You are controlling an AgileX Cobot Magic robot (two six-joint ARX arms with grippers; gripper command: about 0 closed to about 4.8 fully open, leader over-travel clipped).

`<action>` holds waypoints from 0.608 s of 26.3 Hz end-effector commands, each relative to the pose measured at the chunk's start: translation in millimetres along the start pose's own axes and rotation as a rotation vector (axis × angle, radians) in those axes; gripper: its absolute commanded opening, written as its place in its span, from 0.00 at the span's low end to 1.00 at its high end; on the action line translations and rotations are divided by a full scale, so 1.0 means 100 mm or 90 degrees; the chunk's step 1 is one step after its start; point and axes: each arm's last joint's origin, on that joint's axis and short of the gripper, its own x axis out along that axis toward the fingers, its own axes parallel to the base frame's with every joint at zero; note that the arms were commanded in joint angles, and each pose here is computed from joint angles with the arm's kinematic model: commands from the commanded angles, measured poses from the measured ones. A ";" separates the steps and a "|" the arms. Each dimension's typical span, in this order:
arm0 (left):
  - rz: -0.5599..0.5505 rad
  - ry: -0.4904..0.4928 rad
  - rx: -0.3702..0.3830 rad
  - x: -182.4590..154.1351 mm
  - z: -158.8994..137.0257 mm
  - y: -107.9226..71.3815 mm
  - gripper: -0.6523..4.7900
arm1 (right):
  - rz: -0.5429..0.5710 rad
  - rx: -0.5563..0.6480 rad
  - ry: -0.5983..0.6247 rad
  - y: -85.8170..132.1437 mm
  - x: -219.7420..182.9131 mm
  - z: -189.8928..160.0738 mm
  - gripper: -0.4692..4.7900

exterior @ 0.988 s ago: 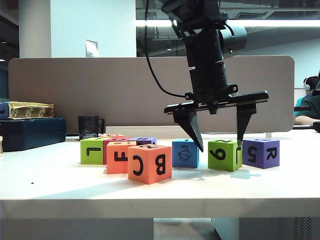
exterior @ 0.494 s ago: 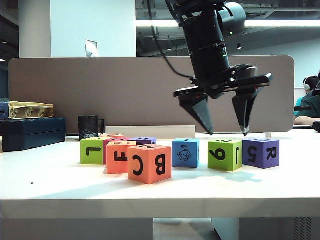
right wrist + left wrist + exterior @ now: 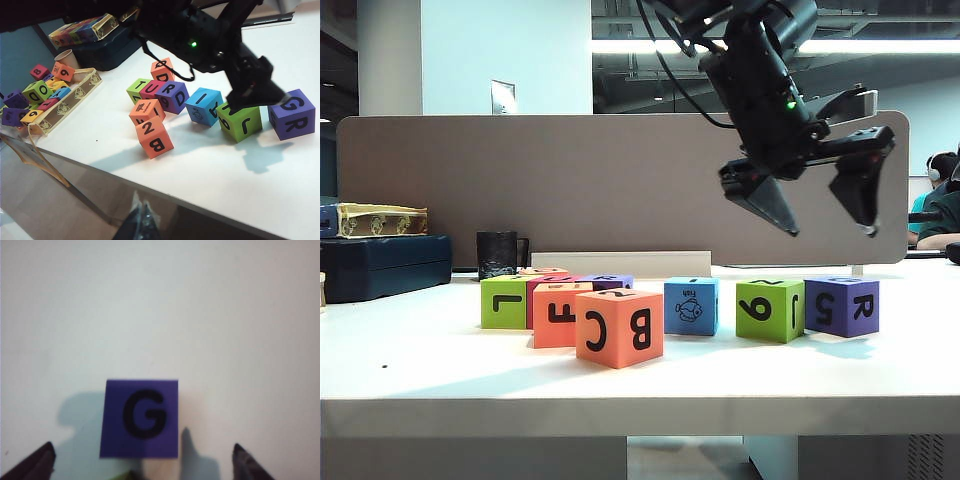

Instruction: Select the appropriate blocks from the scattered letter blocks on the table and arrange them in a row to spell out "TURING".

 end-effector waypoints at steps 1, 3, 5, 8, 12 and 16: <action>-0.009 -0.015 0.008 0.12 -0.01 -0.03 0.93 | 0.004 -0.014 -0.016 0.02 -0.02 0.02 0.09; -0.010 -0.011 0.010 0.20 -0.05 -0.02 0.93 | 0.004 -0.015 -0.016 0.02 -0.02 0.02 0.09; -0.012 -0.005 0.011 0.28 -0.09 -0.02 0.93 | 0.004 -0.015 -0.016 0.02 -0.02 0.02 0.09; -0.013 0.002 0.013 0.41 -0.15 -0.02 0.93 | 0.004 -0.015 -0.016 0.02 -0.02 0.02 0.09; -0.012 0.008 0.012 0.49 -0.20 -0.02 0.92 | 0.004 -0.015 -0.016 0.02 -0.02 0.02 0.09; -0.011 0.015 0.011 0.52 -0.22 -0.01 0.90 | 0.004 -0.015 -0.016 0.02 -0.02 0.02 0.09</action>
